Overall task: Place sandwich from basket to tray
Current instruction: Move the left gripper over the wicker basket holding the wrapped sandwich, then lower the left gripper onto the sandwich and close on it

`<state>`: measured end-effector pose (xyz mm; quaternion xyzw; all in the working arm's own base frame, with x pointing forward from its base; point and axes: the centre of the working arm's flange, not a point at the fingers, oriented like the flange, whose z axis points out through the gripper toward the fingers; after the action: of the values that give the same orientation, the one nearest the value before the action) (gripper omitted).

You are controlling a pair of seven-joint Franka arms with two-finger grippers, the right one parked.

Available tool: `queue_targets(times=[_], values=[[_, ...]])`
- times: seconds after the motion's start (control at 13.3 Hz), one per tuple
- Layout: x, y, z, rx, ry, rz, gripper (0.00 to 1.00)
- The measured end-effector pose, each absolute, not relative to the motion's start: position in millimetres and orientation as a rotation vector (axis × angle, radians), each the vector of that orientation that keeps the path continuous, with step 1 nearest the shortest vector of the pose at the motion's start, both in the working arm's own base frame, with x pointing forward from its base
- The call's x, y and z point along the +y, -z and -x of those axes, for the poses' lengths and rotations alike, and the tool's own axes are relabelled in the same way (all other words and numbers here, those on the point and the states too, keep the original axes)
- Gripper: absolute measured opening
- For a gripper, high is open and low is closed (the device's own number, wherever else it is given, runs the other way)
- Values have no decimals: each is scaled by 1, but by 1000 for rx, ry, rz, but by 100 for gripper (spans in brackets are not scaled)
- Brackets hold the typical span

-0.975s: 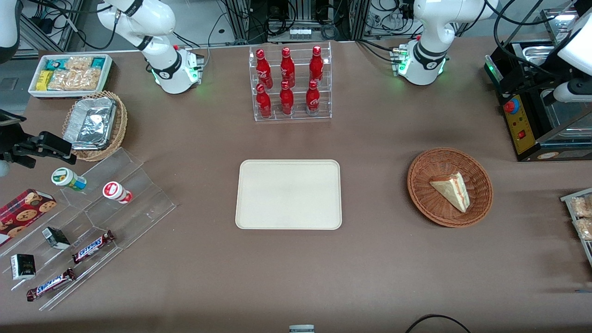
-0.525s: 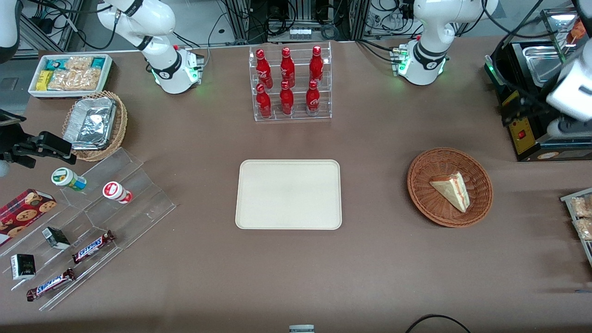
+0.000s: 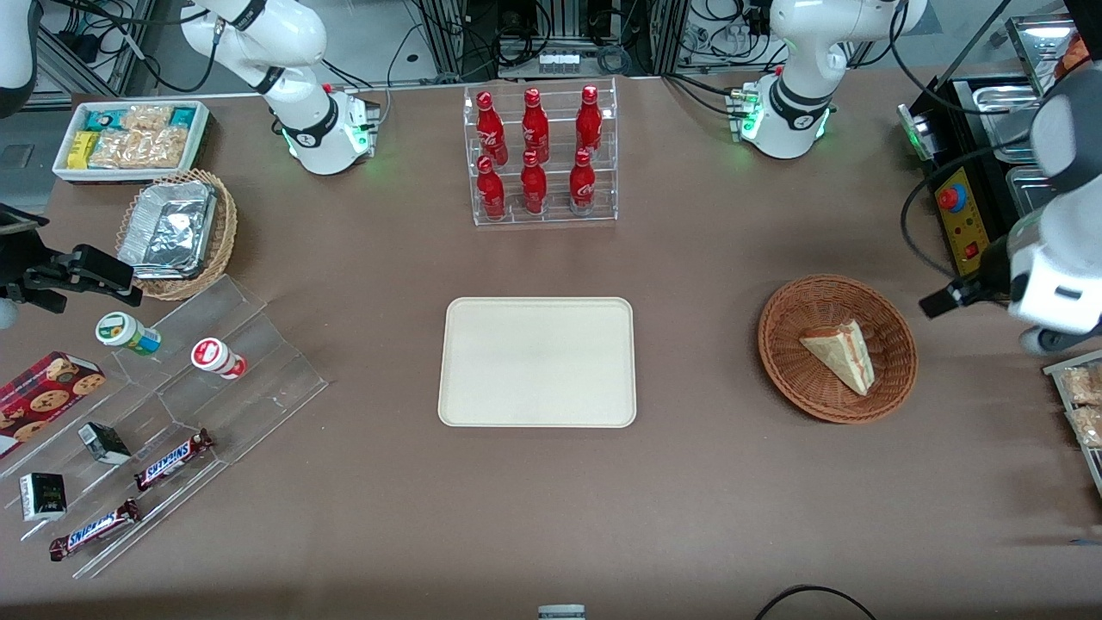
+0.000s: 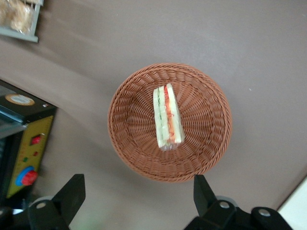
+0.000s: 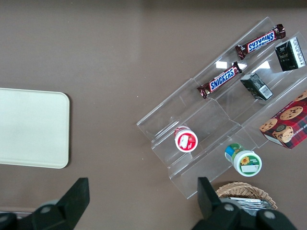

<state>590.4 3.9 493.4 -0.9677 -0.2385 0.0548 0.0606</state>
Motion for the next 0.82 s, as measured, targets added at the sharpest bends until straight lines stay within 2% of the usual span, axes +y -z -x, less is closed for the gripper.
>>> queue_targets(times=[0.3,0.82], values=[[3,-412,-601,-994,-104,2859,100],[8,-303,-564,-1263,-1,2800,100]])
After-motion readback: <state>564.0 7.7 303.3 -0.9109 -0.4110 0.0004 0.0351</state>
